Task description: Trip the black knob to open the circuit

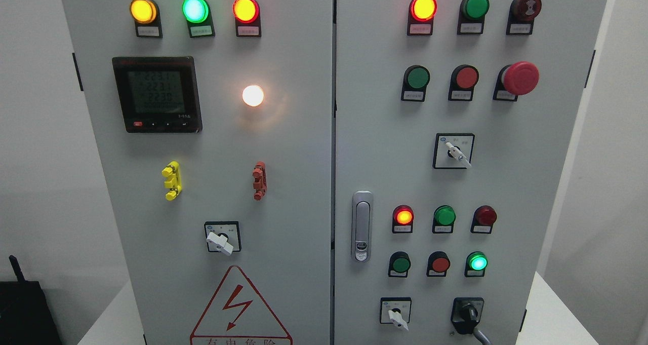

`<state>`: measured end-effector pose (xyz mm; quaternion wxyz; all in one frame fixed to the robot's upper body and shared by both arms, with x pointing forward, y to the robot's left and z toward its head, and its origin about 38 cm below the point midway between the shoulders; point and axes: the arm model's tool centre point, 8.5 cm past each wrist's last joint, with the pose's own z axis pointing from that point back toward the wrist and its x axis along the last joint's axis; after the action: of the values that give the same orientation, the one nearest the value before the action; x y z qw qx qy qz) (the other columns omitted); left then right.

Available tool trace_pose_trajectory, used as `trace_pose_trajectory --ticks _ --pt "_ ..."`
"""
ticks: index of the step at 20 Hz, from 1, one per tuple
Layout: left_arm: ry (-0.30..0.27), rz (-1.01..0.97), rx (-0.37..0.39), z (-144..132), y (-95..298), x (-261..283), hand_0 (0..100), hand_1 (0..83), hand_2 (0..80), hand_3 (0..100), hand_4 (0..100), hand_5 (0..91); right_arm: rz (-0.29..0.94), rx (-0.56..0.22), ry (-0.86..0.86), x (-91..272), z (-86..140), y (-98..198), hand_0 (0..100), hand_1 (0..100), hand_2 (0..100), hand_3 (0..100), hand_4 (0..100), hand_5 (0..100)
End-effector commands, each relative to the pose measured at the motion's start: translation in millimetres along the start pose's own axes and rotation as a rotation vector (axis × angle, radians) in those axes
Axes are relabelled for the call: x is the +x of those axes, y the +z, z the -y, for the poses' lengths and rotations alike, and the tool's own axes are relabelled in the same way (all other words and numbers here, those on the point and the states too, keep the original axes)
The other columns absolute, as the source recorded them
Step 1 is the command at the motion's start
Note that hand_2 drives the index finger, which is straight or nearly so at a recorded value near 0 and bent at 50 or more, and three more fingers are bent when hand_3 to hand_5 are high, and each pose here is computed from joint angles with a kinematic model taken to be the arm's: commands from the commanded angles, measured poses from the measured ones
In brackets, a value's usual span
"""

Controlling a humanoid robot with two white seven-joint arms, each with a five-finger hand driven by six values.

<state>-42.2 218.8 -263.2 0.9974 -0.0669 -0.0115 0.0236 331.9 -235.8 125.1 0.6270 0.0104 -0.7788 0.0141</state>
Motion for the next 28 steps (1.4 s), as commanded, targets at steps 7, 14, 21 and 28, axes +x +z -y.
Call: trace_pose_trajectory --ticks 7,14,21,28 --pt "-0.023 -0.004 0.0 0.0 0.0 -0.3 12 38.9 0.0 0 0 0.0 0.057 0.008 -0.025 12.8 -6.4 41.2 0 0 0 55 42 43" --pt "-0.022 -0.005 0.0 0.0 0.0 -0.4 12 38.9 0.0 0 0 0.0 0.073 0.007 -0.028 11.6 -7.8 69.2 0 0 0 16 4 12" --pt "-0.022 -0.005 0.0 0.0 0.0 -0.4 12 38.9 0.0 0 0 0.0 0.081 0.009 -0.028 13.4 -8.9 74.1 0 0 0 3 0 0" --pt "-0.022 -0.005 0.0 0.0 0.0 -0.4 12 38.9 0.0 0 0 0.0 0.075 0.011 -0.029 11.6 -9.4 74.3 0 0 0 0 0 0"
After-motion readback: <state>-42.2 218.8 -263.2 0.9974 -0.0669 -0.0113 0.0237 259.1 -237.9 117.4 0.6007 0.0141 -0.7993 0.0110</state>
